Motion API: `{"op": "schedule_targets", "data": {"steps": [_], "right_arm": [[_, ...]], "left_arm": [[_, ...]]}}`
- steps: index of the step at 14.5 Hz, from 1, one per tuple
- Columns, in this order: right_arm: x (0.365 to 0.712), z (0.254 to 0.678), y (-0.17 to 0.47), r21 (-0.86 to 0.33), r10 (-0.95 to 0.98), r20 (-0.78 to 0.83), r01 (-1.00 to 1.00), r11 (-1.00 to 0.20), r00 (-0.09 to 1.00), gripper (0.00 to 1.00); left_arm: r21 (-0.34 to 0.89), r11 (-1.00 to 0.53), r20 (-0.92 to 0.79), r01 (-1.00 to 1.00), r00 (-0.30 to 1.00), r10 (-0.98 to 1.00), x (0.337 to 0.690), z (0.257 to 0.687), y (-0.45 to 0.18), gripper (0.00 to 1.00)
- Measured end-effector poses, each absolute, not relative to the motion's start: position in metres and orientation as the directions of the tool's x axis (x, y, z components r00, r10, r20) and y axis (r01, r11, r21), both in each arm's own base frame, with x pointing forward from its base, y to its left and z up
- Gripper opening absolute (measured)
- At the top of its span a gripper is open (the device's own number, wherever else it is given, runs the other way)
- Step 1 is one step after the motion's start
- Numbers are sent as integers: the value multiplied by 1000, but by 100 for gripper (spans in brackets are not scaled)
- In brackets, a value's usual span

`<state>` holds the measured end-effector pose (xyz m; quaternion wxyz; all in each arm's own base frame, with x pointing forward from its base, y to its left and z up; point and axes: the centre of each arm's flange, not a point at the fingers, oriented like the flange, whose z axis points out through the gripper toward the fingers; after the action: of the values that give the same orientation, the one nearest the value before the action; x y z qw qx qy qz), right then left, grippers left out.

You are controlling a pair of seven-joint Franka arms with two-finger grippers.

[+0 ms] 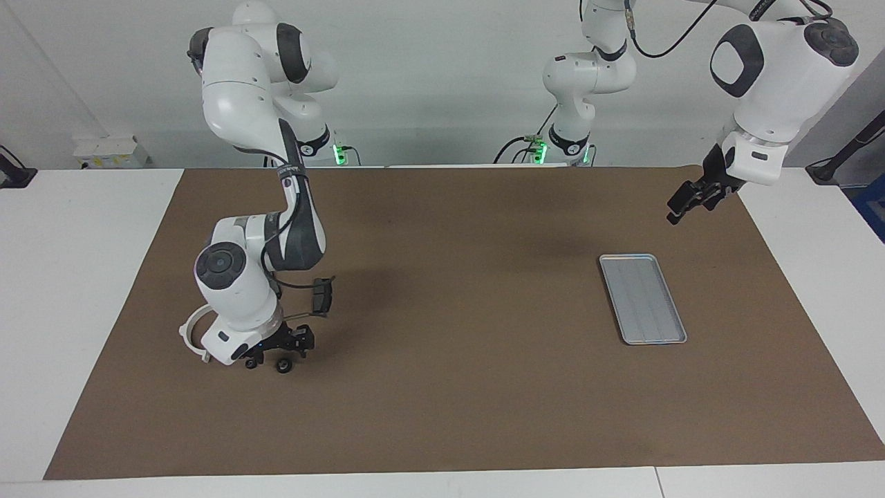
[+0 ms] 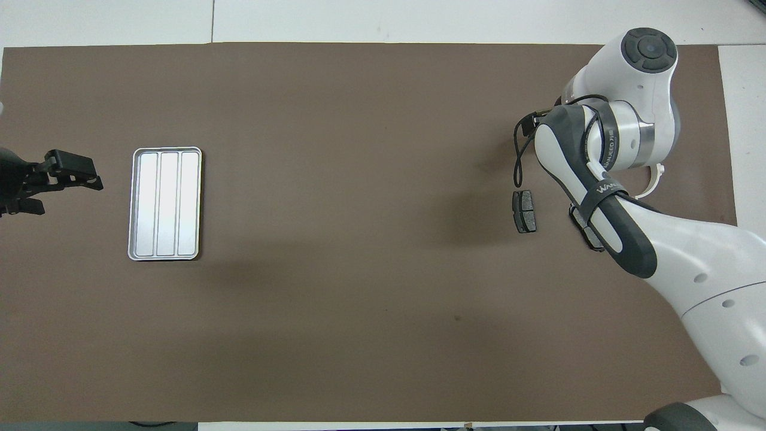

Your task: Pick bearing gear from pile to tray

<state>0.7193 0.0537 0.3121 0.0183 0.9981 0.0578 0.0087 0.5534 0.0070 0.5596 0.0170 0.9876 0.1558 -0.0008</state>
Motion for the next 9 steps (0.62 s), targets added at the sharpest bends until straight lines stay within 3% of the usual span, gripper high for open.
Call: {"op": "schedule_targets", "data": {"steps": [9], "right_arm": [[724,293,50,39,93,28,92,-995,995,90]], "left_arm": [[33,-951,-7,308,951,308,553,560,7,100]]}}
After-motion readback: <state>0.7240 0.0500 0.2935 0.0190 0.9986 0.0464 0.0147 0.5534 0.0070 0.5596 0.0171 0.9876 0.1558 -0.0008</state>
